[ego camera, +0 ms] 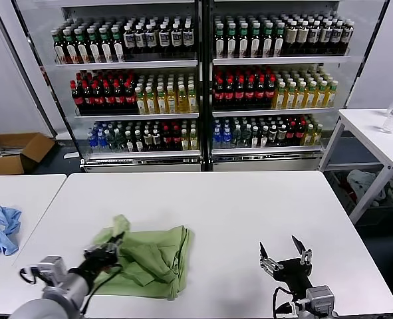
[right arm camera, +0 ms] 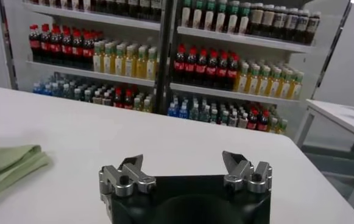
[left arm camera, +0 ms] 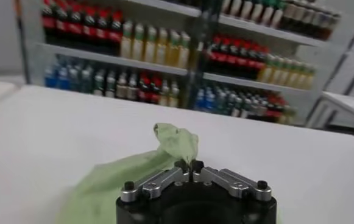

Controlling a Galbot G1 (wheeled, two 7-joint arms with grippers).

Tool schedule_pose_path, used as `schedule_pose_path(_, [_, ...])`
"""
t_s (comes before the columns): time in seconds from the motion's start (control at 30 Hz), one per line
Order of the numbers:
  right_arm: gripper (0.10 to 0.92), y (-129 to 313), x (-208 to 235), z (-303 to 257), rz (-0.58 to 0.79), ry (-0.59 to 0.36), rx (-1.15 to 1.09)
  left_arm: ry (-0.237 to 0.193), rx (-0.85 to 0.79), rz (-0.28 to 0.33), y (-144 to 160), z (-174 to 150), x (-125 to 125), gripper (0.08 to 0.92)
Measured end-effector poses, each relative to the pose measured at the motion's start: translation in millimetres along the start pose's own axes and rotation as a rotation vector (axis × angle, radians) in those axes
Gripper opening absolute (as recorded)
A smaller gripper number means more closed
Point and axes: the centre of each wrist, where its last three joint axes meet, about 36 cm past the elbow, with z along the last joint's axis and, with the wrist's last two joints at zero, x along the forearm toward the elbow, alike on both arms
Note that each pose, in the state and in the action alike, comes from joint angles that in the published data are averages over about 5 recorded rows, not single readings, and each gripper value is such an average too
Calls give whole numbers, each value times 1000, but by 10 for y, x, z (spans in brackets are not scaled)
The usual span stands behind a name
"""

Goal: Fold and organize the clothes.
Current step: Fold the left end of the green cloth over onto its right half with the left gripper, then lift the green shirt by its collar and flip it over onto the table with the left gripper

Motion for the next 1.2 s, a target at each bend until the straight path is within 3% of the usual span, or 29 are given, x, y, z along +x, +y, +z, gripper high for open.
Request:
schedule_pose_path(0.2, [823, 6, 5, 10, 0, 4, 3, 21, 21, 61, -177, 140, -220, 109])
schedule_pose_path(0.4, [823, 16, -25, 16, -8, 4, 13, 27, 28, 117, -368, 261, -436, 267])
schedule_pose_path(0.67, [823, 45, -54, 14, -20, 5, 14, -48, 36, 197, -573, 270, -384, 501])
schedule_pose_path(0.77, [823, 54, -65, 5, -27, 2, 17, -59, 10, 153, -449, 269, -305, 588])
schedule_pose_path(1.0, [823, 72, -106, 11, -38, 1, 22, -15, -62, -55, 198, 330, -237, 778])
schedule_pose_path(1.2, [823, 102, -98, 33, -42, 10, 20, 17, -99, -187, 573, 443, -251, 822])
